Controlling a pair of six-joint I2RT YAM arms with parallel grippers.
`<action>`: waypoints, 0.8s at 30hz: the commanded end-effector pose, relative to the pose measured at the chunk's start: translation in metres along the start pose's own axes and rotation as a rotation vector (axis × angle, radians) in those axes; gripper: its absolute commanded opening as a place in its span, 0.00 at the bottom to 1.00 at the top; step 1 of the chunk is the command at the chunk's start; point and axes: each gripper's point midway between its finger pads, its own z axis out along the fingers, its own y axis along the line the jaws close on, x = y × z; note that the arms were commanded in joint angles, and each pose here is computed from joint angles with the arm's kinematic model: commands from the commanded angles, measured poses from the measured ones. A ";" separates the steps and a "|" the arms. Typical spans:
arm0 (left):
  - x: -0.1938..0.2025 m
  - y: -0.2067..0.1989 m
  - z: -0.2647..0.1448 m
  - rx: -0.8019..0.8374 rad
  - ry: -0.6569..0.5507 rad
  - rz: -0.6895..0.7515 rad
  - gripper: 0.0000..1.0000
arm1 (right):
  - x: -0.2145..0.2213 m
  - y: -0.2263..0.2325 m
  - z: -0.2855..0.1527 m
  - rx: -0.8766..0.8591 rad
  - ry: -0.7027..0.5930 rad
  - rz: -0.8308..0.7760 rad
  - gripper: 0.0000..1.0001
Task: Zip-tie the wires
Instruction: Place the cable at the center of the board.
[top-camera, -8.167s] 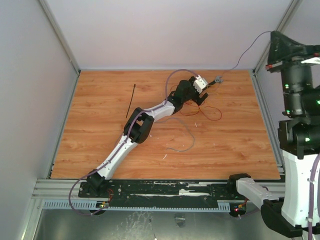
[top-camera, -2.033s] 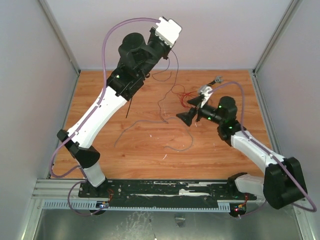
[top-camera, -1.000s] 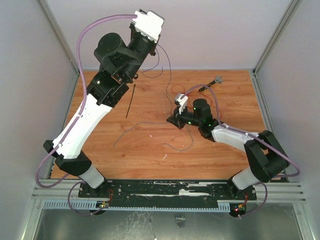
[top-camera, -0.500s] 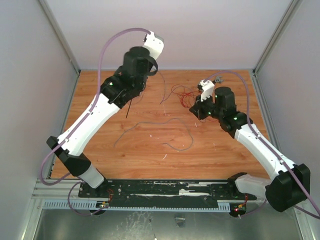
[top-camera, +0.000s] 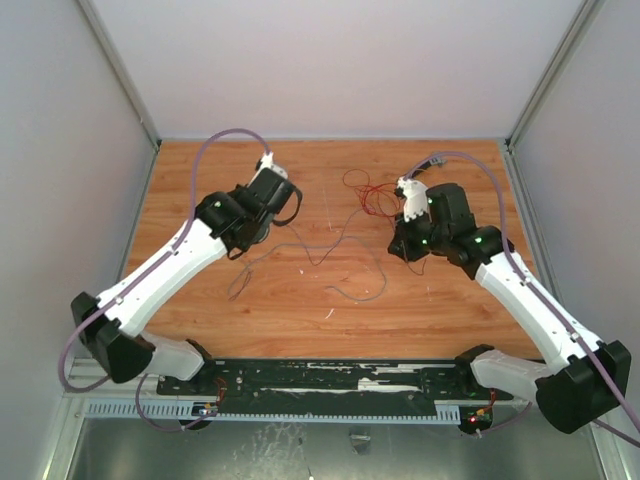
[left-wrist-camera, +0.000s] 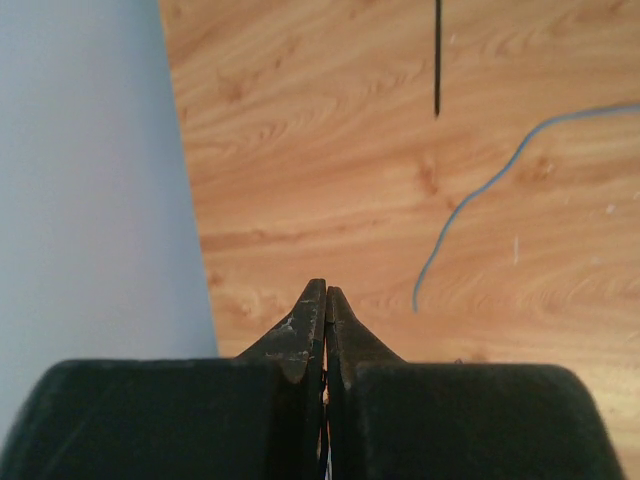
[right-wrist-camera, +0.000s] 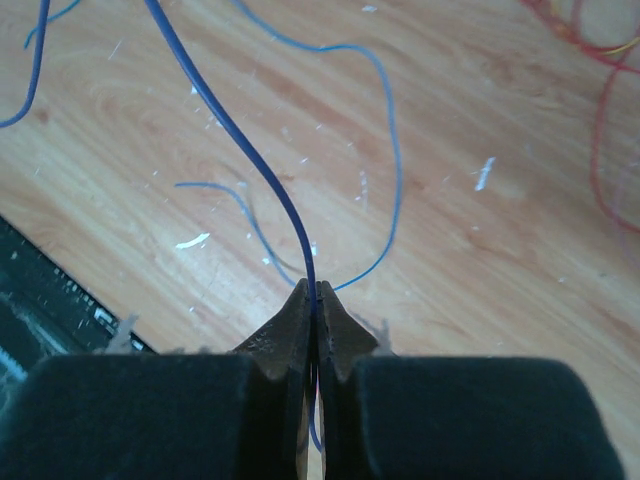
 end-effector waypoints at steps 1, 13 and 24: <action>0.029 0.015 -0.011 0.001 0.009 -0.093 0.00 | 0.021 0.025 0.004 -0.092 0.076 0.005 0.00; 0.066 -0.049 0.086 0.121 0.261 0.027 0.00 | 0.047 -0.017 0.051 0.118 0.137 0.108 0.00; 0.077 -0.066 0.139 0.127 0.353 0.053 0.00 | 0.080 -0.062 0.079 0.280 0.261 0.125 0.00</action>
